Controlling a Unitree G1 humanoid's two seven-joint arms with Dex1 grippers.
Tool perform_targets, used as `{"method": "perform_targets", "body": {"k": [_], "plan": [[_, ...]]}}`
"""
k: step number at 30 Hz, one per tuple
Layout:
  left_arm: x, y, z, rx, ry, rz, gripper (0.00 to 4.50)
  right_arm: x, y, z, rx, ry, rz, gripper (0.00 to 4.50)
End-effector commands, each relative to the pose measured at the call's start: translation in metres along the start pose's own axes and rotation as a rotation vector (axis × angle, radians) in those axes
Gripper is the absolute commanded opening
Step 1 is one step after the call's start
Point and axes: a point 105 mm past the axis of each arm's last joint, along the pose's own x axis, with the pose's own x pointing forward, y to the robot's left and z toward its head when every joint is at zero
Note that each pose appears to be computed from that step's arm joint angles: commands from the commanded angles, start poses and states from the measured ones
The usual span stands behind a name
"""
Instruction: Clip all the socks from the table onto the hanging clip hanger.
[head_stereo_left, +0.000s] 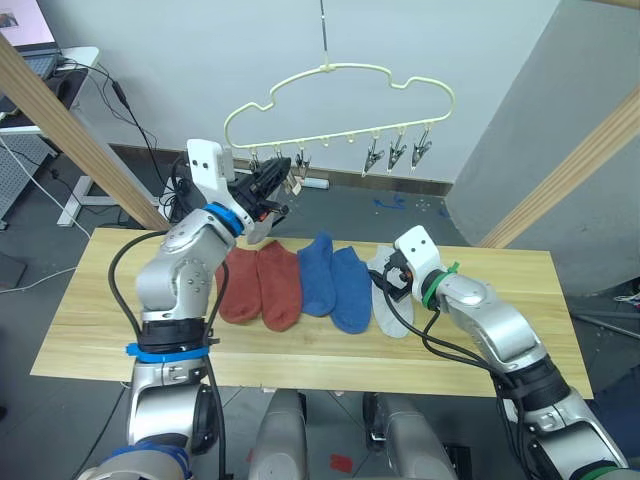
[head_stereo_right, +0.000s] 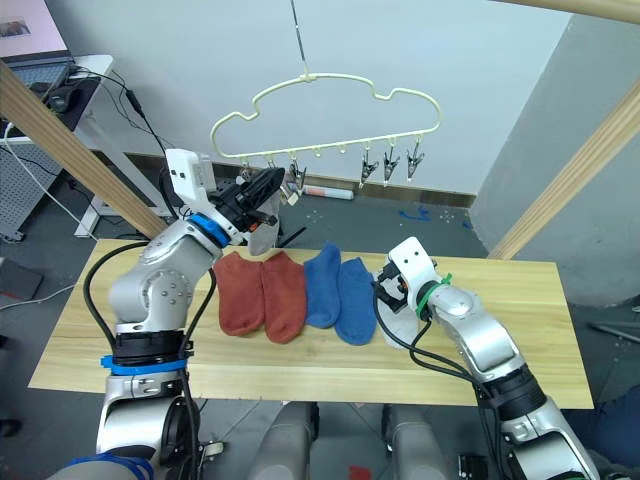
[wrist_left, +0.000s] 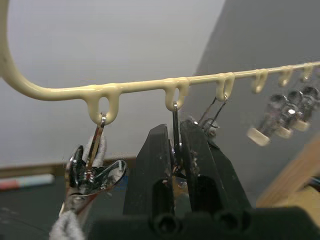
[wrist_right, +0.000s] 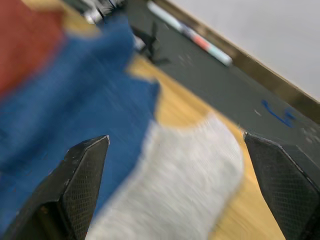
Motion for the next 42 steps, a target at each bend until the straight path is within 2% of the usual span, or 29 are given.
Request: {"method": "perform_targets", "body": {"k": [1, 3, 6, 13, 17, 22, 28, 34, 42], "plan": [[-0.005, -0.002, 0.006, 0.000, 0.013, -0.022, 0.01, 0.011, 0.003, -0.019, -0.022, 0.056, 0.010, 4.50], [-0.005, -0.003, 0.007, -0.014, 0.010, -0.022, 0.01, 0.013, 0.003, -0.036, 0.001, 0.105, 0.016, 4.50], [-0.007, -0.008, 0.006, -0.081, 0.012, -0.032, 0.00, 0.013, 0.005, -0.057, 0.058, 0.157, 0.025, 3.90], [-0.016, -0.012, 0.000, -0.275, 0.061, -0.057, 0.00, 0.004, 0.008, -0.064, 0.118, 0.137, 0.039, 1.47], [-0.018, -0.013, 0.002, -0.369, 0.060, -0.066, 0.00, -0.006, 0.005, -0.044, 0.142, 0.029, 0.042, 0.06], [-0.021, -0.012, 0.002, -0.456, 0.072, -0.072, 0.00, -0.031, 0.002, -0.002, 0.099, -0.149, 0.053, 0.02], [-0.024, -0.013, 0.002, -0.534, 0.079, -0.078, 0.00, -0.058, 0.032, 0.055, -0.065, -0.339, 0.160, 0.02], [-0.019, -0.021, 0.001, -0.562, 0.075, -0.100, 0.00, -0.056, 0.062, 0.102, -0.091, -0.468, 0.216, 0.02], [-0.018, -0.023, 0.004, -0.580, 0.062, -0.106, 0.00, -0.057, 0.073, 0.122, -0.138, -0.523, 0.248, 0.02]]}}
